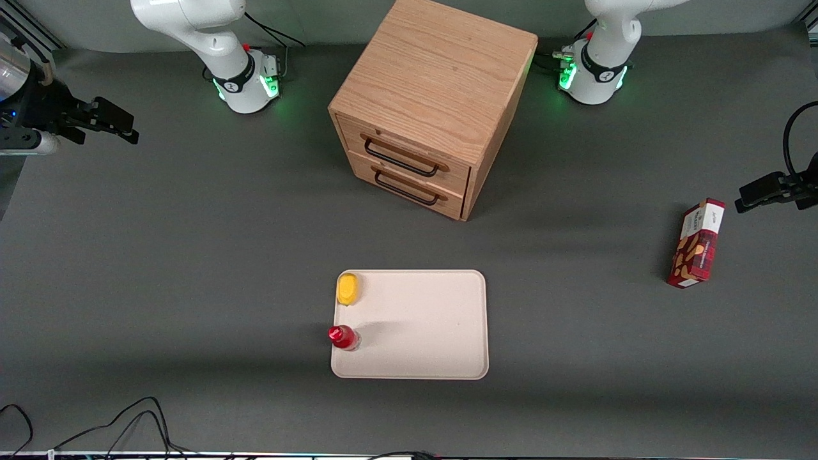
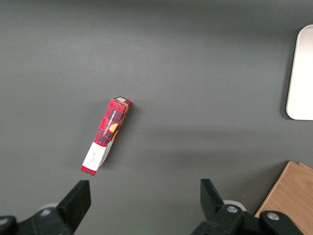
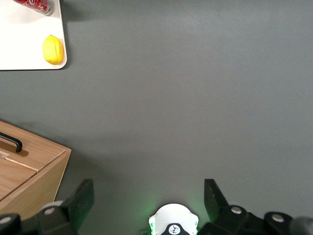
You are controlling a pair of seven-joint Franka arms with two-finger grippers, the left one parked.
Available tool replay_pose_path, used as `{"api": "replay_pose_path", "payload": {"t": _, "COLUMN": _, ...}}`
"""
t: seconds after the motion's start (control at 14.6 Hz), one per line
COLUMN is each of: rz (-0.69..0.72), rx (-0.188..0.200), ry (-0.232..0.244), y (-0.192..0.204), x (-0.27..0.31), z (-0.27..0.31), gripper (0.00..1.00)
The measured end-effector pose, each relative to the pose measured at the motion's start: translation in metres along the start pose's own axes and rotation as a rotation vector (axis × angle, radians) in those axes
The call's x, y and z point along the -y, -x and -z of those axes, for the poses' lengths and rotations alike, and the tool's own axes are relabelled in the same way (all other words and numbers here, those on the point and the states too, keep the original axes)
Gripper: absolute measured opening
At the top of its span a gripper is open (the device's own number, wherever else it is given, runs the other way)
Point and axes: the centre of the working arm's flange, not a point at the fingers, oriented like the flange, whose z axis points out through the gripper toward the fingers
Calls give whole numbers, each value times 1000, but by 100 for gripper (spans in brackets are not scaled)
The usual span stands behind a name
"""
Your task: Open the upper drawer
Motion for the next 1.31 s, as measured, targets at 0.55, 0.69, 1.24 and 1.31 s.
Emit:
{"api": "replay_pose_path", "payload": {"t": 0.55, "rz": -12, "rx": 2, "ry": -2, "y": -1, "x": -6, "z": 0, "gripper": 100}}
{"api": "replay_pose_path", "payload": {"t": 0.69, "rz": -5, "rx": -2, "ry": -16, "y": -2, "x": -2, "z": 2, "gripper": 100}}
{"api": "replay_pose_path", "payload": {"t": 1.24, "rz": 413, "rx": -29, "ry": -175, "y": -6, "x": 65, "z": 15, "gripper": 100}}
{"api": "replay_pose_path", "payload": {"t": 1.31, "rz": 457, "rx": -23, "ry": -229, "y": -11, "x": 83, "z": 13, "gripper": 100}}
